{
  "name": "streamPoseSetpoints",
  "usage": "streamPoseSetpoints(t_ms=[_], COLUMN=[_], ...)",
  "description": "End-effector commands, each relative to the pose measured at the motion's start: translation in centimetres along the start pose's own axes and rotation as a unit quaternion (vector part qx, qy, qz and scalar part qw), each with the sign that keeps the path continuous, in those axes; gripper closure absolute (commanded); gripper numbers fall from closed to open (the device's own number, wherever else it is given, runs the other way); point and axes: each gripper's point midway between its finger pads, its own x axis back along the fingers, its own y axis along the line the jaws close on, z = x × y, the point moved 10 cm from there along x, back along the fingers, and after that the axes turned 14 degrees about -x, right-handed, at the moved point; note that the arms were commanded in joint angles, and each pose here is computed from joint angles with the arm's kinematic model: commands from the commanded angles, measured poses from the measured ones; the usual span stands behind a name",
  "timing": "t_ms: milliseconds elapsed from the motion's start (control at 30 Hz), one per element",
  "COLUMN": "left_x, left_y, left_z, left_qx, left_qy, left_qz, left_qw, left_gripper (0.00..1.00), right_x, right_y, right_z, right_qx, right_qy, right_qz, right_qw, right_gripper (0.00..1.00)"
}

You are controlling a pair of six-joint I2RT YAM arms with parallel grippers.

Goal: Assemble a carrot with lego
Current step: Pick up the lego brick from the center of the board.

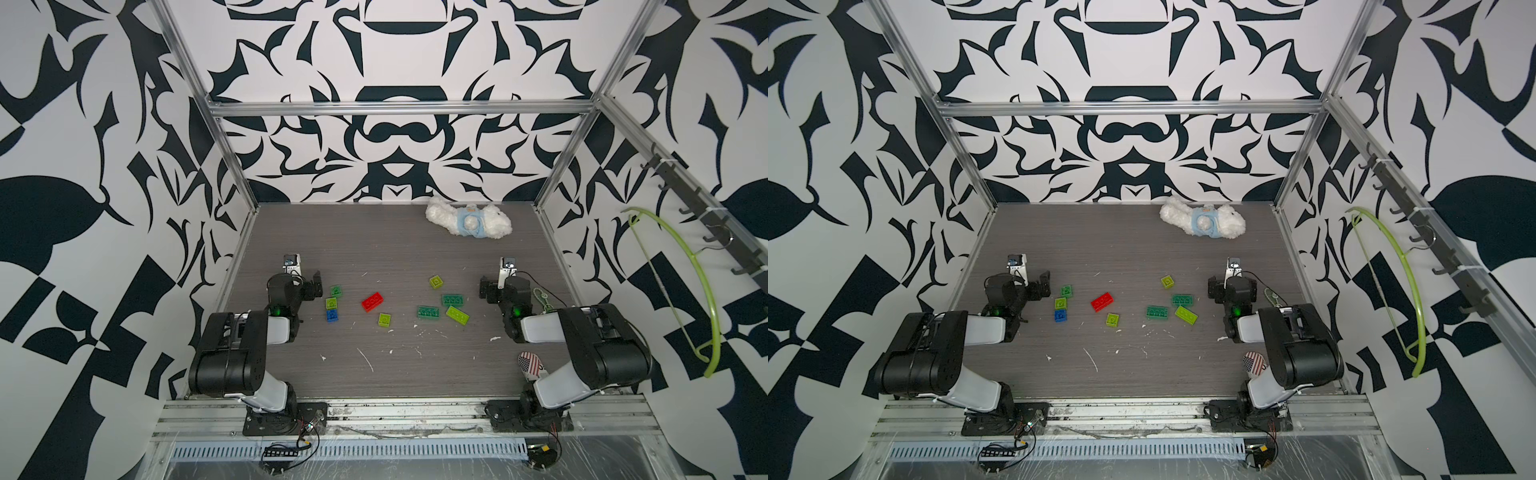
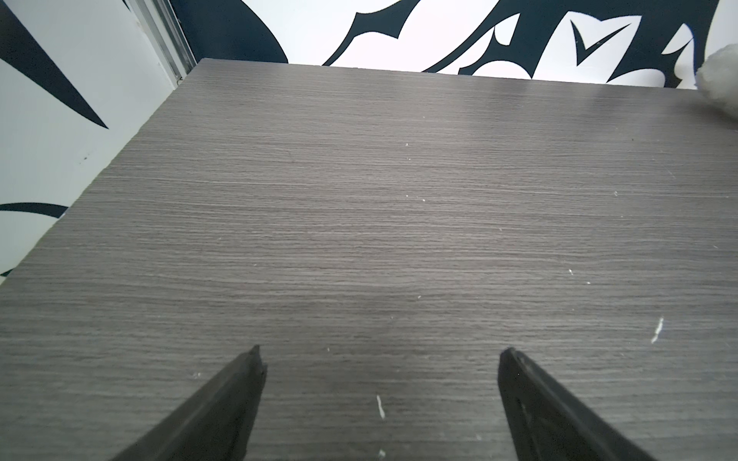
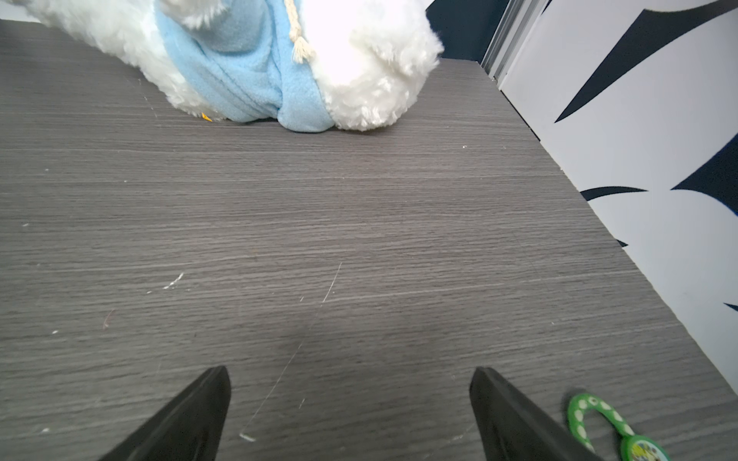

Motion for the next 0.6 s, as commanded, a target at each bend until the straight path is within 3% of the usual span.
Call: streamPoseSetpoints(t_ms=[0, 167, 233, 400, 500, 567], left_x=[-0.4, 1.9, 3.6, 5.7, 6.2, 6.5], left_y=[0.1, 0.9, 1.6, 1.3, 0.1, -1.0], left_z=[-0.9, -3.9, -6.0, -9.9, -10.9, -11.4], left_qx=[0.001, 0.020, 0.069, 0.218, 0.267, 0.286], left_qy=[-0.016, -0.027, -0.017, 0.008, 0.047, 0.073], left_qz=[0.002, -0.029, -0.047, 0.023, 0.098, 0.149], left_qw=[1.000, 0.999, 0.996, 0.976, 0.958, 0.944], left_gripper=[0.01, 0.01, 0.01, 0.00, 0.04, 0.04], right_x=[-0.2, 0.9, 2.2, 6.6, 8.7, 10.4], right_y=[0.3, 0.5, 0.7, 2.8, 5.1, 8.0], right_z=[-1.6, -3.7, -5.7, -9.2, -9.7, -9.0], right_qx=[-0.005, 0.000, -0.013, -0.064, -0.050, 0.001], right_qy=[-0.034, -0.030, -0.027, -0.025, 0.049, 0.102], right_qz=[-0.003, 0.015, 0.014, -0.129, -0.221, -0.285], right_qw=[0.999, 0.999, 0.999, 0.989, 0.973, 0.953], right_gripper=[0.00, 0.00, 0.02, 0.08, 0.12, 0.13])
